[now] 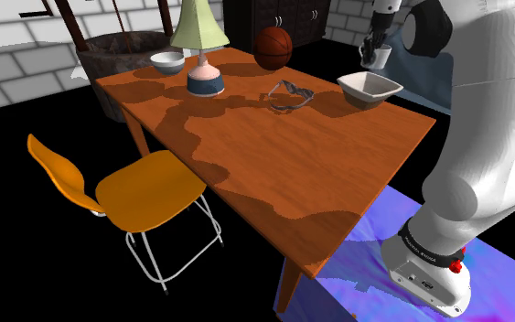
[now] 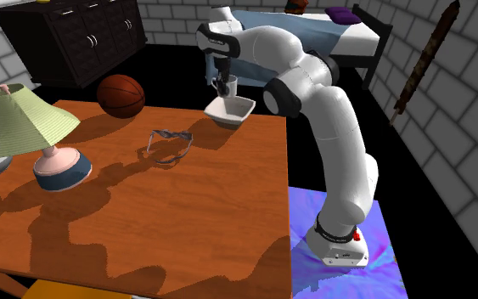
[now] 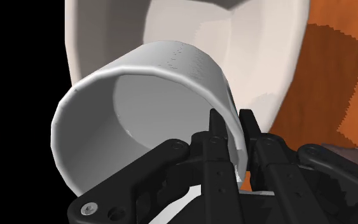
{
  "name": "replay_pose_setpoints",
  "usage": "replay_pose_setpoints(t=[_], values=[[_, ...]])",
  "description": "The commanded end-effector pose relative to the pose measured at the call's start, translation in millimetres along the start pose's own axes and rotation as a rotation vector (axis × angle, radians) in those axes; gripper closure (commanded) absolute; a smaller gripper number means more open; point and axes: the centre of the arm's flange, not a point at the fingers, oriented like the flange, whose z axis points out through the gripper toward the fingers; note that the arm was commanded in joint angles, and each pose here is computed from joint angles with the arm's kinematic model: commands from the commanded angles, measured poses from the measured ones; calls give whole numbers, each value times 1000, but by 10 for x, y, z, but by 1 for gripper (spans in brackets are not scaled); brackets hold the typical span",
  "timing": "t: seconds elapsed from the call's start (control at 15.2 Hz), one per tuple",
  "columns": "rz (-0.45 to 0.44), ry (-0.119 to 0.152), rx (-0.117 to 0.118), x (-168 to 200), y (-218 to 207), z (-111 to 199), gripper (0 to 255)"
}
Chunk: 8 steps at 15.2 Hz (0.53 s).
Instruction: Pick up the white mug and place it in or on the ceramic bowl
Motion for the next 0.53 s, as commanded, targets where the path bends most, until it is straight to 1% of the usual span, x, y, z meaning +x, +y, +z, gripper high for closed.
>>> replay_pose_setpoints(t=[0.0, 0.46], values=[[-1, 1, 0, 7, 9, 97, 255], [-1, 1, 0, 5, -10, 467, 255]])
